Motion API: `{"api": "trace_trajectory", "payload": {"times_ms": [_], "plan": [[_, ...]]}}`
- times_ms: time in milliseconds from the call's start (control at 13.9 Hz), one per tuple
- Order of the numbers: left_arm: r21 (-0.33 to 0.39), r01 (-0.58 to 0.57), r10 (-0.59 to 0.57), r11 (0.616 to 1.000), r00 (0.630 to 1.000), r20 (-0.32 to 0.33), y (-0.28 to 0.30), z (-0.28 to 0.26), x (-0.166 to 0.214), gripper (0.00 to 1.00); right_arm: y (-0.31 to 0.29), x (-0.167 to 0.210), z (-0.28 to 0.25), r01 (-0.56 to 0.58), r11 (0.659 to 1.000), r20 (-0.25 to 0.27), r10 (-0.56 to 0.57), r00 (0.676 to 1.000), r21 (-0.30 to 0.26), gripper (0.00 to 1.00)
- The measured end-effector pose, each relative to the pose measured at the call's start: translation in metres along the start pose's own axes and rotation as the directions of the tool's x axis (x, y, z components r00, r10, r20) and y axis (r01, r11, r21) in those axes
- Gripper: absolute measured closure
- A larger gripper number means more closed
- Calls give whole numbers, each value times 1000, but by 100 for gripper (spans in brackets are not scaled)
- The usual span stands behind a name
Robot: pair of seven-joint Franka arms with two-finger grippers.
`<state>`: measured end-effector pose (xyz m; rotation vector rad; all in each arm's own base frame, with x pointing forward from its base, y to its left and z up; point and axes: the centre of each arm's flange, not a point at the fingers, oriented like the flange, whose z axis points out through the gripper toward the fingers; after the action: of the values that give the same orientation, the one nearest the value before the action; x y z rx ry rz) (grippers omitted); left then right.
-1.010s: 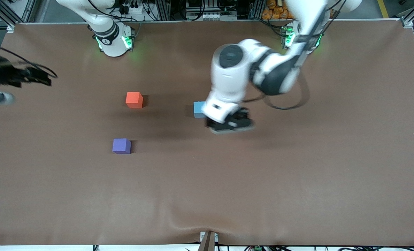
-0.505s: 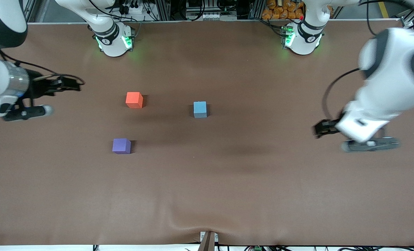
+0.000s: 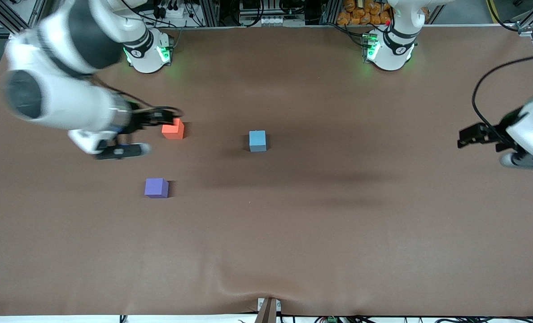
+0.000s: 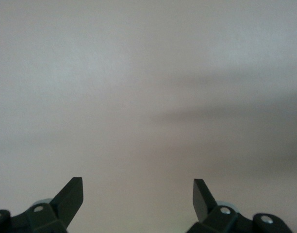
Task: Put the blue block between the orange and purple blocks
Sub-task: 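Reach the right gripper to the blue block and grasp it, then carry the blue block with the right gripper between orange and purple blocks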
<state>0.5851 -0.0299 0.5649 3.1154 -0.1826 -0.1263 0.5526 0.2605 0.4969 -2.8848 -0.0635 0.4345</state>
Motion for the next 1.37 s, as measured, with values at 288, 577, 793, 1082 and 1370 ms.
{"api": "trace_trajectory", "payload": {"times_ms": [288,577,793,1082,1370], "plan": [[18,-5,5,1000,1000,20,27,-12,-30,0,-62,-10,99,20,1000,-35,-21,999,-8,0],[41,-50,50,998,999,8,49,-27,-34,0,-102,-23,202,53,999,-124,-54,991,-12,0],[43,-116,116,992,993,-13,50,-42,-35,0,-124,-30,268,76,997,-147,-80,986,-33,0],[43,-58,59,997,998,-24,47,-51,-39,0,-124,-22,307,67,995,-183,-80,980,-76,0],[44,-21,23,999,999,-50,42,-71,-50,0,-119,-15,316,15,997,-198,-28,980,-69,0]]}}
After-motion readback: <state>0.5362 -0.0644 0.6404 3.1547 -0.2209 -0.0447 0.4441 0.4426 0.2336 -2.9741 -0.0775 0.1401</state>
